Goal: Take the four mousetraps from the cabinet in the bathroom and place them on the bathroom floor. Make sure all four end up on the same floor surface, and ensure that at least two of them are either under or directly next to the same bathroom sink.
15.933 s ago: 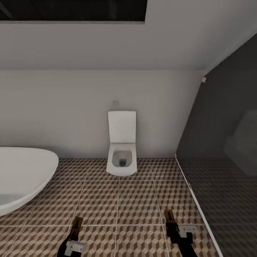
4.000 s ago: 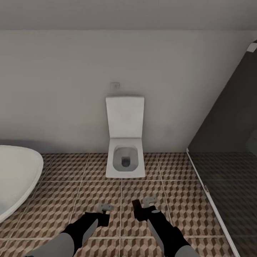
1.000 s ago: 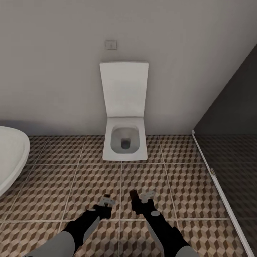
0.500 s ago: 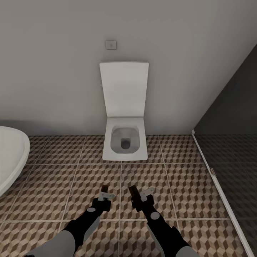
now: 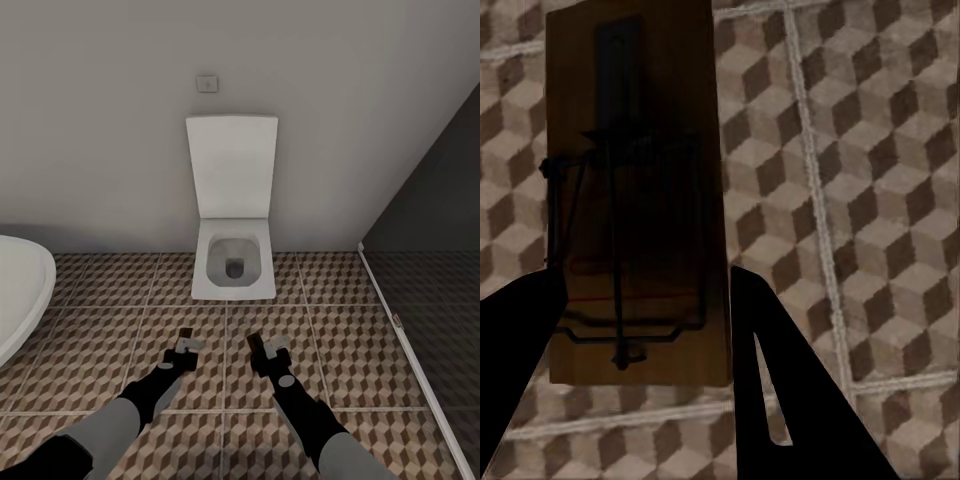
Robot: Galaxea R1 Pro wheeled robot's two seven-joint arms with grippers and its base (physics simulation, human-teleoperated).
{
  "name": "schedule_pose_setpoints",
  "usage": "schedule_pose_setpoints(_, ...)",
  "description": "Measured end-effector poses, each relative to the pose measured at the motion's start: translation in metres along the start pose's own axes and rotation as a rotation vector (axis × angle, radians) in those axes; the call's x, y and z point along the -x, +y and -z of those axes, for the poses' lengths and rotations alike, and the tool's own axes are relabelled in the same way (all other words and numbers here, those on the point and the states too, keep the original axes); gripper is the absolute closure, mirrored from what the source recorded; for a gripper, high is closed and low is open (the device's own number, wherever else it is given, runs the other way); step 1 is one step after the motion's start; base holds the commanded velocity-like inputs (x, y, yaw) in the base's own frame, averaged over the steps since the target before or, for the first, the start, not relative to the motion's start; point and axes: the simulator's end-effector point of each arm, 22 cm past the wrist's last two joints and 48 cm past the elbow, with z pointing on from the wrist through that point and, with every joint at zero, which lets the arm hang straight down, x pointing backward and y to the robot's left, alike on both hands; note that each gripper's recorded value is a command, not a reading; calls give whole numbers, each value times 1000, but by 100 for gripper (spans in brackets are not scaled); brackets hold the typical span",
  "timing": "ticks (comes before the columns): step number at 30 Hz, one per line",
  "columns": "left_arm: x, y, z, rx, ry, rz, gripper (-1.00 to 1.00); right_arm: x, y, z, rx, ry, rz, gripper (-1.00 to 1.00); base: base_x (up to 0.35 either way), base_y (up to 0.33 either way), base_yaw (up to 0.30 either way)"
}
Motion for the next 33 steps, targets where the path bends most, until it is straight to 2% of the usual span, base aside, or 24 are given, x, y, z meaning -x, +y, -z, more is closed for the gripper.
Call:
schedule_pose_setpoints(2,11,4,0,7,-72,9,100,4,0,0,-1,-10,-1,100,0,0,0)
schedule_pose_setpoints(4,18,6,1,9,-117,15,100,5,0,0,0,-14,-2,100,0,0,0)
schedule_pose_setpoints(8,25,5,2,8,-156,18,100,8,0,0,-1,-22,-4,100,0,0,0)
schedule_pose_setpoints(20,31,-14,4,-17,-171,23,100,18,-2,1,-3,-44,-4,100,0,0,0)
schedule_pose_setpoints(28,31,-16,2,-18,-172,24,100,55,-11,4,-21,-124,-18,100,0,0,0)
schedule_pose_setpoints(33,25,-17,-6,-19,-170,24,100,57,-12,-2,-24,-140,-21,100,0,0,0)
